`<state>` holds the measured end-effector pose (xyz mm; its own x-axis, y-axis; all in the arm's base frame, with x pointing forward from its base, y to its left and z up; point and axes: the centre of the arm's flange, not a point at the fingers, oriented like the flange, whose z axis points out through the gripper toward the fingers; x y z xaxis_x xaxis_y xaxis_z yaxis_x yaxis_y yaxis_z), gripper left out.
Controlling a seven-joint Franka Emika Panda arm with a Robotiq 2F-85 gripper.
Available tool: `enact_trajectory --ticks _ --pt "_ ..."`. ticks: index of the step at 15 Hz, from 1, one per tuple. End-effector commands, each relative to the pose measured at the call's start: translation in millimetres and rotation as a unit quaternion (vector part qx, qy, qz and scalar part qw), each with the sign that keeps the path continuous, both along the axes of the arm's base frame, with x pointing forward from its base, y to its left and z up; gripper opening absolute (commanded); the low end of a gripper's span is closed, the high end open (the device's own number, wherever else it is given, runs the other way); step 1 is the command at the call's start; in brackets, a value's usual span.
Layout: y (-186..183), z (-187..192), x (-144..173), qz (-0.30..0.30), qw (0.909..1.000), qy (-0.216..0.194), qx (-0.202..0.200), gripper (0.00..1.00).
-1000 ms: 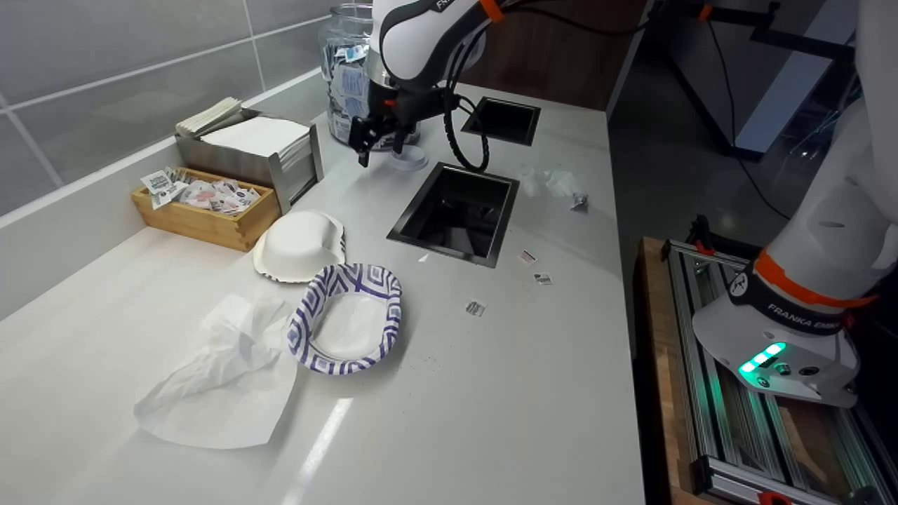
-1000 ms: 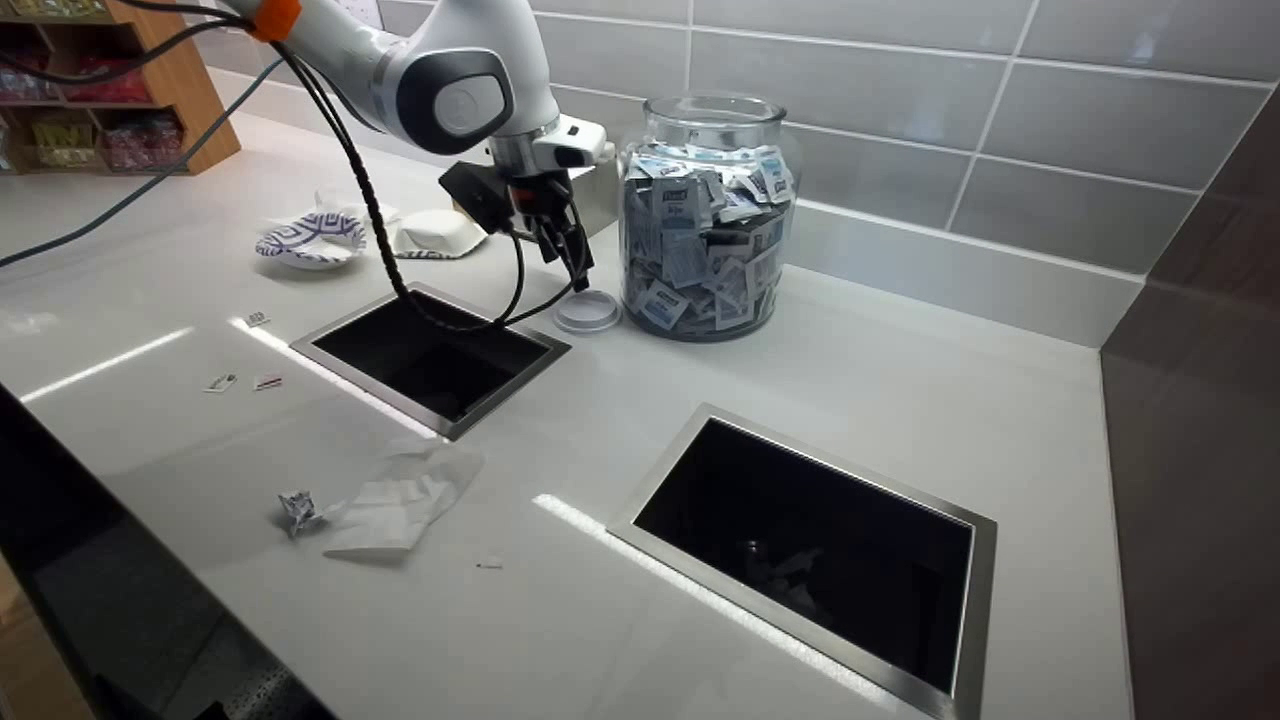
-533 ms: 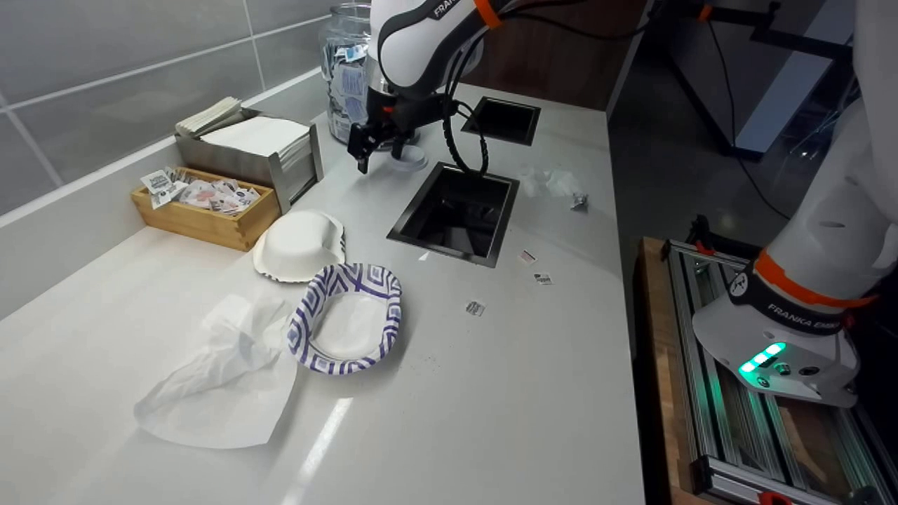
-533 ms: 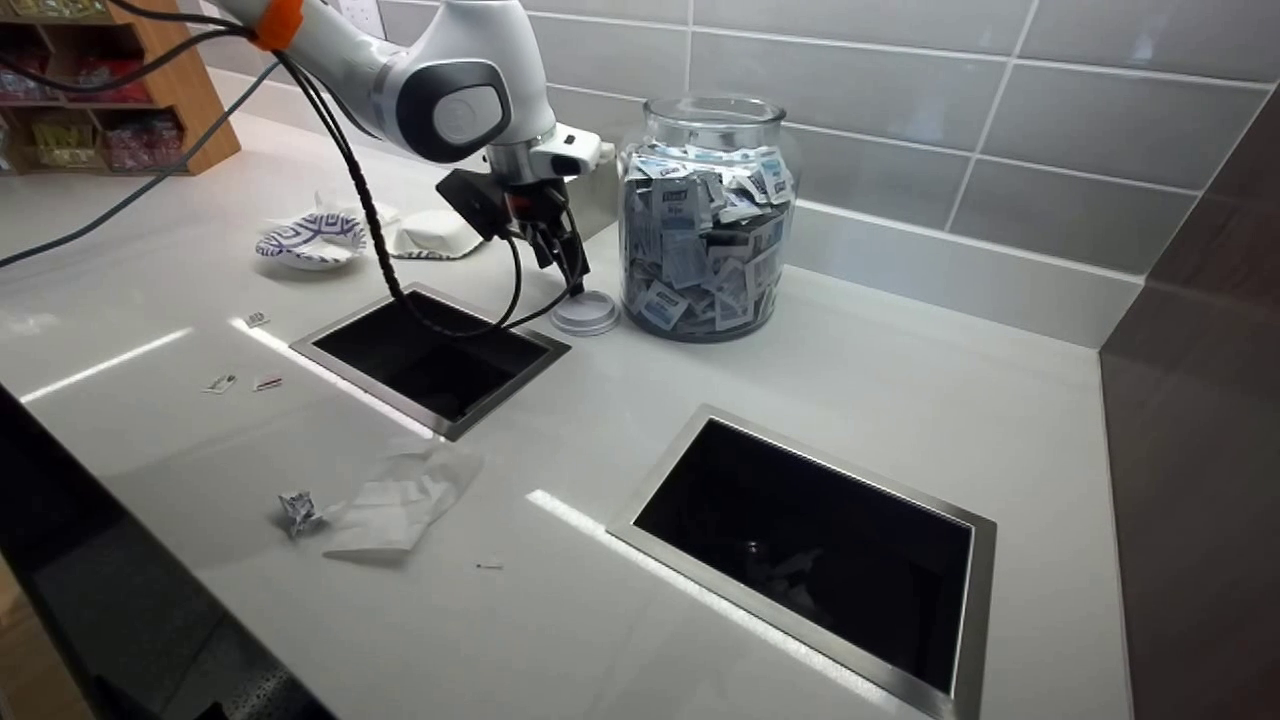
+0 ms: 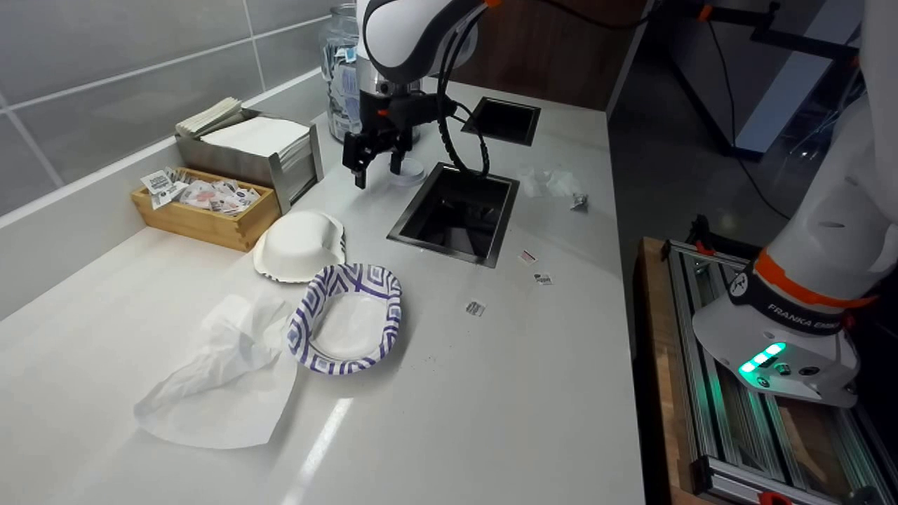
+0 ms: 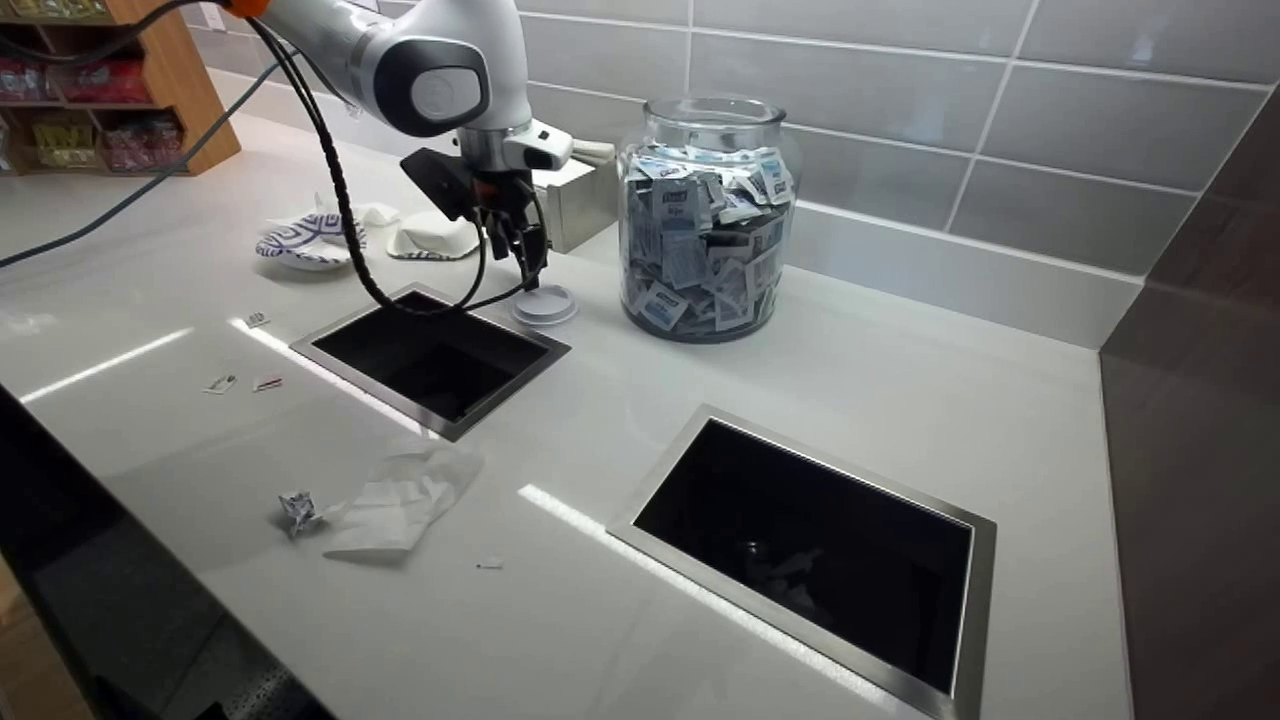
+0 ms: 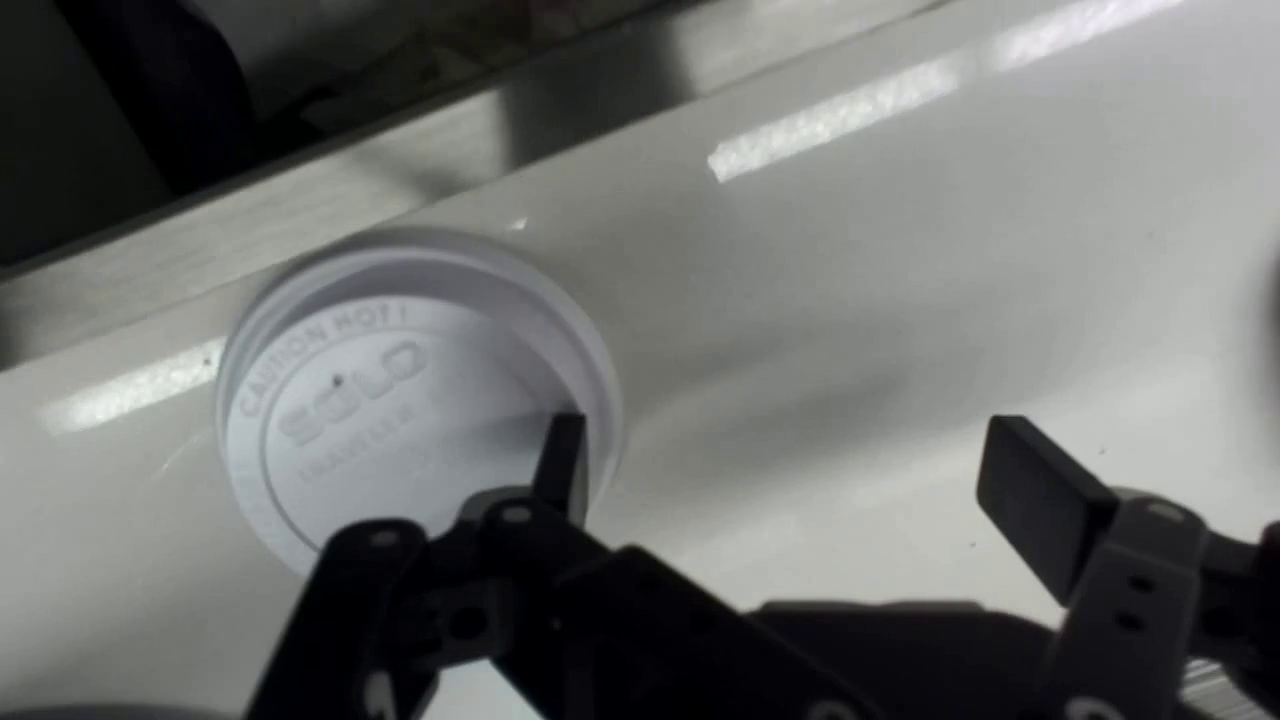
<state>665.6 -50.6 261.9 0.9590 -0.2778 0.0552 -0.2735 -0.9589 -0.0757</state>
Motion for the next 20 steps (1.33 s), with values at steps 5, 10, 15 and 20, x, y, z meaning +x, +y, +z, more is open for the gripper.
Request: enact_trajectory --ticks 5,10,15,20 --pt "0.7 32.3 -11.9 0.007 0.9995 -0.030 -0.009 1.00" --pt "-32.2 52.5 -32.6 0.036 0.9979 -0.010 -0.052 1.00" --pt "-56.0 30.4 -47.2 0.093 0.9922 0.027 -0.078 1.00" --pt "-61.6 7.3 -45.3 0.126 0.9884 0.024 -0.081 1.00"
